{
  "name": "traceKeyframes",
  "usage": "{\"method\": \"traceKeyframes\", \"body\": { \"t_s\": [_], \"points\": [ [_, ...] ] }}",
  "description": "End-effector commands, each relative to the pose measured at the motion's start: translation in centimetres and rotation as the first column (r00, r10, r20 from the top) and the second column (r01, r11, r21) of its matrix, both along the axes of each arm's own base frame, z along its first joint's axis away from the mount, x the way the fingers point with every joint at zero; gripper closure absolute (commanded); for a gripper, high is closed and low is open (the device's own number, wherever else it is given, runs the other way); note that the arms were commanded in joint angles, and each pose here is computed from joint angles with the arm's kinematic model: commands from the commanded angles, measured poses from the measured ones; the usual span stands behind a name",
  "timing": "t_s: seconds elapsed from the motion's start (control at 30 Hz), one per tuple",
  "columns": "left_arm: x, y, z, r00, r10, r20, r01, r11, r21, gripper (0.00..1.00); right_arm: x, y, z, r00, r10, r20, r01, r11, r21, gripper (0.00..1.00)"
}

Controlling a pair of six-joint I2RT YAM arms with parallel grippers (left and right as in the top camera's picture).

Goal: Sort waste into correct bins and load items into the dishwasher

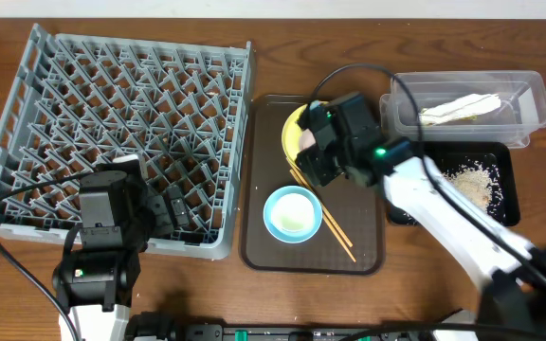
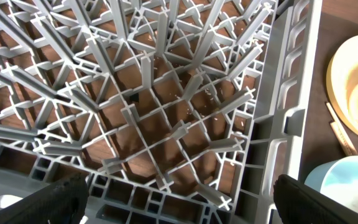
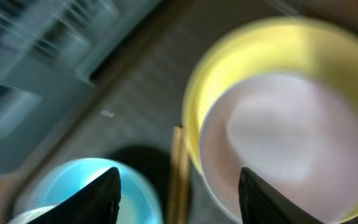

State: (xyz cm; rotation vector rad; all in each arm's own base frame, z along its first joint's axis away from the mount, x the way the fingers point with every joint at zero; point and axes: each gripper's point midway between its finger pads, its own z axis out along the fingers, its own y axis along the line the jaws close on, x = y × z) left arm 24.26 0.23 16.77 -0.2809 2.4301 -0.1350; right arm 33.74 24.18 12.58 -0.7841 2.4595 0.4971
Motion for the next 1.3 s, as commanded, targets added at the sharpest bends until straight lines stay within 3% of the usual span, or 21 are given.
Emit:
{"method": "traceKeyframes", "body": {
  "t_s": [0.0,0.2,0.53,0.6,0.73,0.77,0.93,1.1,1.27],
  "points": [
    [0.2,-0.3,0.7,1.0,-0.005,0.016,0.005,1.0,-0.012,0.02,-2.9,1.4,2.0,0.994,0.074,-0.085,-0.065,0.993,0.101,0.43],
    [0.2,-0.3,0.7,1.0,-0.005,0.016,0.005,1.0,-0.012,0.02,-6.6,0.1,-1.7,0.957,0.041,-0.289,-0.039,0.999,0.013,0.51],
    [0.2,-0.3,0.7,1.0,-0.005,0.016,0.005,1.0,-0.012,0.02,-9.3,-0.3,-6.7,0.904,0.03,-0.427,-0.065,0.995,-0.069,0.66],
    [0.2,-0.3,0.7,1.0,-0.005,0.016,0.005,1.0,-0.012,0.02,-9.3,-0.3,-7.5,0.897,0.025,-0.441,-0.066,0.995,-0.078,0.72],
    [0.2,-0.3,0.7,1.0,-0.005,0.016,0.005,1.0,-0.012,0.02,-9.3,-0.3,-8.5,0.885,0.003,-0.465,-0.052,0.994,-0.092,0.97],
    [0.2,-0.3,0.7,1.0,-0.005,0.015,0.005,1.0,-0.012,0.02,-9.2,-0.3,-8.5,0.885,-0.007,-0.466,-0.039,0.995,-0.09,0.99],
    [0.2,-0.3,0.7,1.0,-0.005,0.016,0.005,1.0,-0.012,0.02,-7.5,0.1,-6.1,0.908,-0.019,-0.419,-0.003,0.999,-0.052,0.99],
    [0.2,-0.4,0.7,1.0,-0.007,0.017,0.008,1.0,-0.016,0.02,-4.7,0.5,-0.3,0.956,-0.013,-0.293,0.023,0.999,0.03,0.99],
    [1.1,-3.1,1.9,0.99,-0.111,0.084,0.121,0.984,-0.128,0.02,-0.8,-0.5,5.2,0.982,-0.103,-0.159,0.127,0.98,0.15,0.99]
  ]
}}
